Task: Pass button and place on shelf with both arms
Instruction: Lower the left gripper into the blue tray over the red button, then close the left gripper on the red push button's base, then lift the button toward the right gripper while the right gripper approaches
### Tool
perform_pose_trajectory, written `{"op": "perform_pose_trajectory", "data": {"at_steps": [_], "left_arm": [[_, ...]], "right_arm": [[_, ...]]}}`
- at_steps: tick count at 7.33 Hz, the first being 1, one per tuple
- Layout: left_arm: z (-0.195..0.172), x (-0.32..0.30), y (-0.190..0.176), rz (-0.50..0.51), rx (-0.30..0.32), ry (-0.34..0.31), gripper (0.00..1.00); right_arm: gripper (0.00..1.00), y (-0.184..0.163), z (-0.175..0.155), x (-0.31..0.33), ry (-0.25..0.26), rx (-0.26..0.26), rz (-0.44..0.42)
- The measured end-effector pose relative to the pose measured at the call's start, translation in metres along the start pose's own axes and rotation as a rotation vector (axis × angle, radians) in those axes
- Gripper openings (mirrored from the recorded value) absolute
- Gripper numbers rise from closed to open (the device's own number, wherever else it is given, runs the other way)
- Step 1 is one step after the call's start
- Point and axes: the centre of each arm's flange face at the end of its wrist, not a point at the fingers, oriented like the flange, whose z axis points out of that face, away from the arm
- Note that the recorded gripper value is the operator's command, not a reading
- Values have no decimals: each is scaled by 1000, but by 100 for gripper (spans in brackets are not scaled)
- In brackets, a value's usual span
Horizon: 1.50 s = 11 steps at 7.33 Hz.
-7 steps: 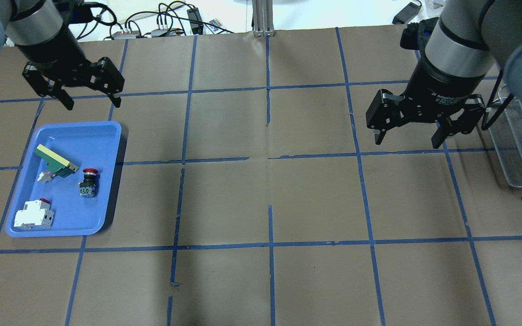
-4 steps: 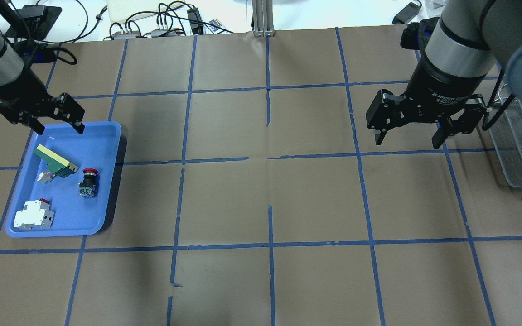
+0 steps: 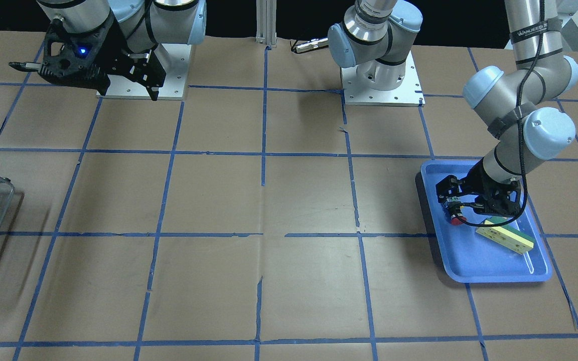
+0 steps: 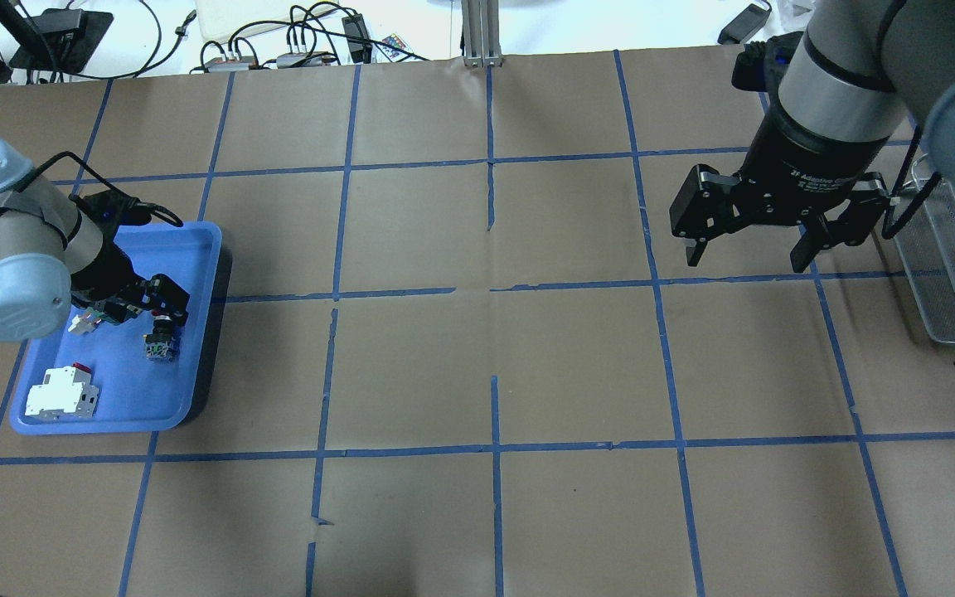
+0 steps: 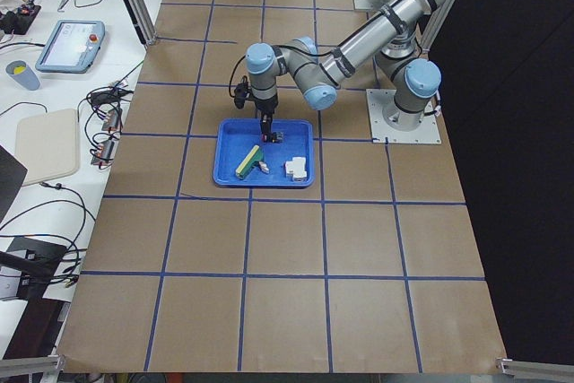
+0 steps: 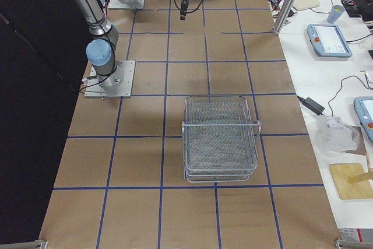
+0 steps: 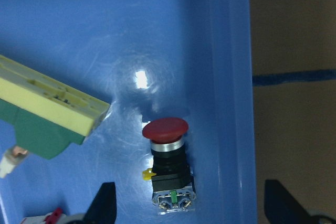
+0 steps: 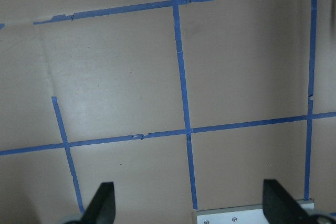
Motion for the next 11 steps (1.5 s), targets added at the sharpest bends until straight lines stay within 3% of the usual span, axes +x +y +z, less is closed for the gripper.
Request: {"op": "perform_pose_trajectory", "data": {"at_steps": [4, 6, 8, 10, 11], "left_arm": [[27, -18, 11, -31, -39, 29, 84], [33, -26, 19, -56, -49, 40, 30], [37, -27, 21, -54, -57, 47, 0], [35, -27, 20, -24, -55, 45, 0], [28, -26, 18, 49, -41, 37, 0]], "right_arm": [[100, 0, -1, -1, -6, 3, -2], [100, 0, -1, -1, -9, 3, -3], [100, 0, -1, -1, -10, 3, -3], [100, 0, 0, -1, -10, 2, -5], [100, 0, -1, -1, -8, 5, -7]]}}
